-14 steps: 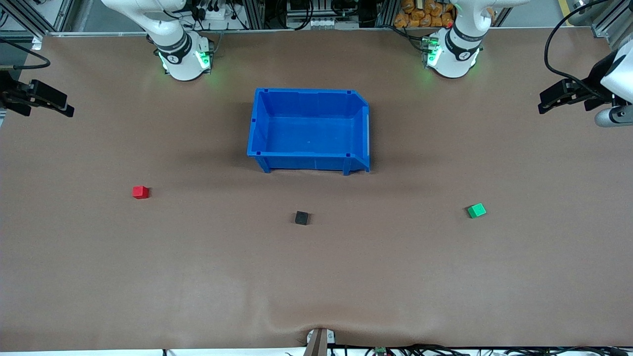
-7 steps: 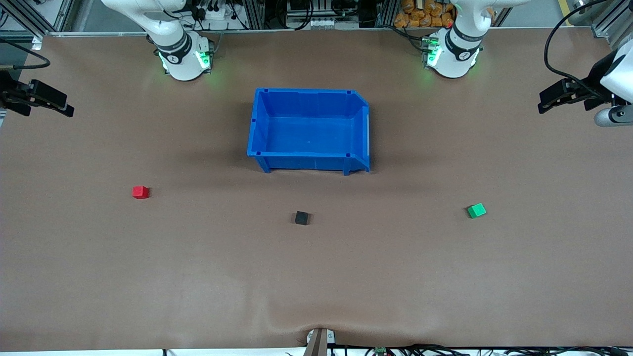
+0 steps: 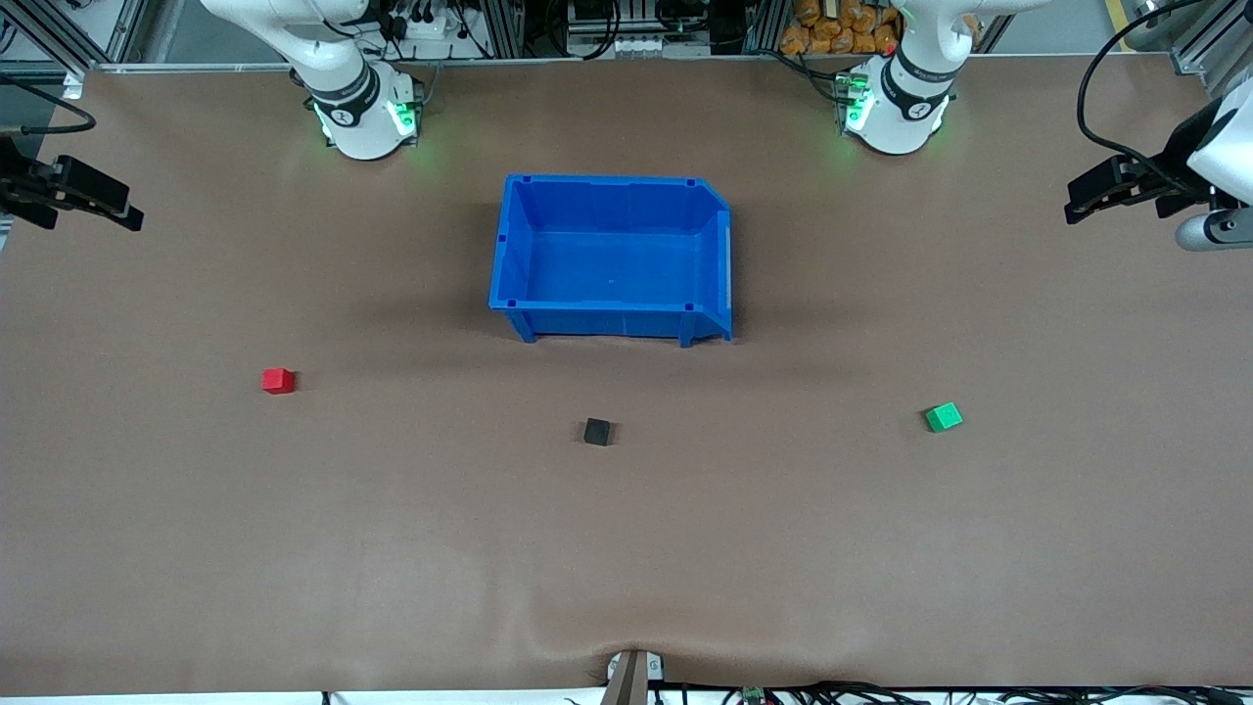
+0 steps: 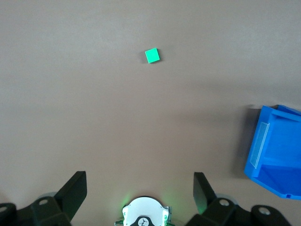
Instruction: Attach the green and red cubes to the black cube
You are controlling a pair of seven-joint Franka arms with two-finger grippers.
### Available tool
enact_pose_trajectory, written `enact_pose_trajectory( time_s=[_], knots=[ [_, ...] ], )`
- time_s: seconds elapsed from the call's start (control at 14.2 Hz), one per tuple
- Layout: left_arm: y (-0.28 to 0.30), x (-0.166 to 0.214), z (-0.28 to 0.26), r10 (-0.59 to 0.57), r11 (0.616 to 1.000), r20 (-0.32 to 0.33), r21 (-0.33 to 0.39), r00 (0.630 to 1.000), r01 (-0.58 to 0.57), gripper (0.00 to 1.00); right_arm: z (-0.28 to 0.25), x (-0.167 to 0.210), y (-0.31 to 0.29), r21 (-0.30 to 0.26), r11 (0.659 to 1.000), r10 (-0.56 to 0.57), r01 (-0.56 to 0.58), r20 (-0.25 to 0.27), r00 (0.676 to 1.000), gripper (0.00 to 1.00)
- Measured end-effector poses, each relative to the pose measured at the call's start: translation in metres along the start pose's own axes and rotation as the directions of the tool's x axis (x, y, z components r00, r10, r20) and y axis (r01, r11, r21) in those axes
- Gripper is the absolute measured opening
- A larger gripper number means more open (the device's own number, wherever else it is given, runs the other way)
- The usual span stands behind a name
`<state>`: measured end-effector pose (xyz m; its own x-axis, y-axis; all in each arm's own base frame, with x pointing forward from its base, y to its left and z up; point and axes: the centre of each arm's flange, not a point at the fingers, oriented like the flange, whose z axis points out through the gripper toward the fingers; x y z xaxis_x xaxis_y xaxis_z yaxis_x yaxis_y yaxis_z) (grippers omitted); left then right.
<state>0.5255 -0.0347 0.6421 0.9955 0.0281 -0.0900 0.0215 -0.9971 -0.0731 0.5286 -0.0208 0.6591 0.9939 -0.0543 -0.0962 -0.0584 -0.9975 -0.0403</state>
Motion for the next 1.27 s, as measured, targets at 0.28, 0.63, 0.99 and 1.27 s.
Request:
enact_pose_trajectory(
  time_s=[0.28,0.63,0.99,1.27],
  knots=[
    [0.000,0.000,0.001,0.000,1.000,0.003,0.000,1.000,0.000,1.00,-0.001,0.000,-0.001,0.000,1.000,-0.002,0.002,-0.002,1.000,1.00],
    [0.002,0.000,0.004,0.004,1.000,0.012,0.002,1.000,-0.004,1.00,-0.001,-0.002,-0.001,0.000,1.000,-0.002,0.002,0.009,1.000,1.00],
    [0.004,0.002,0.026,0.008,1.000,0.052,0.006,0.999,-0.009,1.00,-0.001,-0.004,-0.001,-0.001,1.000,-0.002,0.002,0.025,1.000,1.00],
    [0.008,0.016,0.070,0.013,1.000,0.049,0.005,0.999,-0.013,1.00,0.001,-0.002,0.000,-0.001,1.000,0.000,0.000,0.029,1.000,1.00]
  ],
)
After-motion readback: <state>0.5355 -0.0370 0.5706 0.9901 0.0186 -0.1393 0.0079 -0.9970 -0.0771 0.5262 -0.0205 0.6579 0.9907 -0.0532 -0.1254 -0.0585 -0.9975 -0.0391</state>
